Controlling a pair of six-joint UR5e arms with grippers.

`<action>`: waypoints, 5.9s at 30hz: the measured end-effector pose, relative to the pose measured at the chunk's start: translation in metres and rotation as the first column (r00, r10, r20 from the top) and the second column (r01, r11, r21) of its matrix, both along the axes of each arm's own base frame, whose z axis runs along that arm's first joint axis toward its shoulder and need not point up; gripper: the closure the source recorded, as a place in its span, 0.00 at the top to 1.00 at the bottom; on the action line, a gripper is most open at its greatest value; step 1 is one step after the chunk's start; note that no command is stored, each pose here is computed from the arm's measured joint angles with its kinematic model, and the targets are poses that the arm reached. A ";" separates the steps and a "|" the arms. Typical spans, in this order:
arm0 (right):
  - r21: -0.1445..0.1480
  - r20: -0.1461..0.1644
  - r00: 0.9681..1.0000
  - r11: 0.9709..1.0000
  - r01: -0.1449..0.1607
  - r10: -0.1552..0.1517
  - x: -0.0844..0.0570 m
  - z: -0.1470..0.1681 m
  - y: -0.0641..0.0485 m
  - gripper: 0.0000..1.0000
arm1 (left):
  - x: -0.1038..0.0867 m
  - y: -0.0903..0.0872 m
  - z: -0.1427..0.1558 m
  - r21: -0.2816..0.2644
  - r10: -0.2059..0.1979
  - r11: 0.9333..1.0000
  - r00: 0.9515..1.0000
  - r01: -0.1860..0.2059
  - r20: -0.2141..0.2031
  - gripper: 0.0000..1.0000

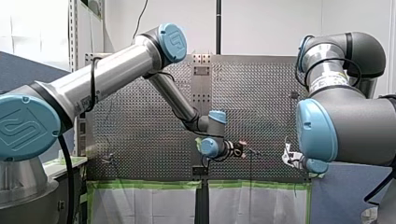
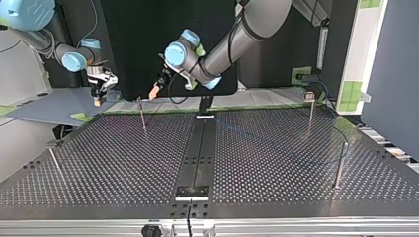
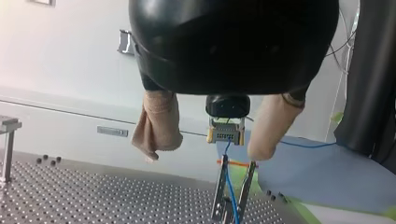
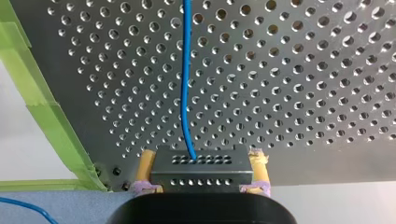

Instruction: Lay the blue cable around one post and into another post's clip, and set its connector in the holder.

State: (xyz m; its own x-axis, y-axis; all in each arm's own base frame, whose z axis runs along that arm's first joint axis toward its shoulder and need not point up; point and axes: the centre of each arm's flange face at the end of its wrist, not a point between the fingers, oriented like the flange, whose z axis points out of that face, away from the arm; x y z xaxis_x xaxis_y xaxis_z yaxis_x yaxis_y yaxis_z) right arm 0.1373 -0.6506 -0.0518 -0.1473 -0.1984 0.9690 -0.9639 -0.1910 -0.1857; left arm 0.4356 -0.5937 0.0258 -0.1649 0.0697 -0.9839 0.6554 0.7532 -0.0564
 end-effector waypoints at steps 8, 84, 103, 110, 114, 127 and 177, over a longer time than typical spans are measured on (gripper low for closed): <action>0.003 0.020 1.000 1.000 -0.011 0.011 0.001 0.000 0.000 0.00 | -0.004 -0.001 -0.001 0.005 0.002 1.000 1.000 -0.002 -0.012 1.00; 0.005 0.022 1.000 1.000 -0.012 0.012 0.000 0.001 0.000 0.00 | -0.025 0.040 0.080 -0.122 0.229 0.968 0.970 -0.218 0.083 1.00; 0.005 0.023 1.000 1.000 -0.016 0.016 0.003 0.001 0.000 0.00 | -0.063 0.085 0.131 -0.166 0.297 0.945 0.951 -0.281 0.083 1.00; 0.002 0.023 1.000 1.000 -0.016 0.016 0.004 0.001 -0.001 0.00 | -0.076 0.105 0.142 -0.172 0.306 0.940 0.950 -0.294 0.052 1.00; 0.004 0.023 1.000 1.000 -0.016 0.016 0.004 0.001 -0.001 0.00 | -0.080 0.116 0.148 -0.192 0.318 0.932 0.948 -0.306 0.031 1.00; 0.007 0.022 1.000 1.000 -0.020 0.020 0.006 0.001 0.000 0.00 | -0.077 0.170 0.168 -0.275 0.424 0.867 0.905 -0.416 -0.033 1.00; 0.012 0.022 0.999 0.999 -0.033 0.033 0.015 0.001 0.001 0.00 | -0.110 0.375 0.219 -0.679 0.662 0.408 0.710 -0.610 -0.240 1.00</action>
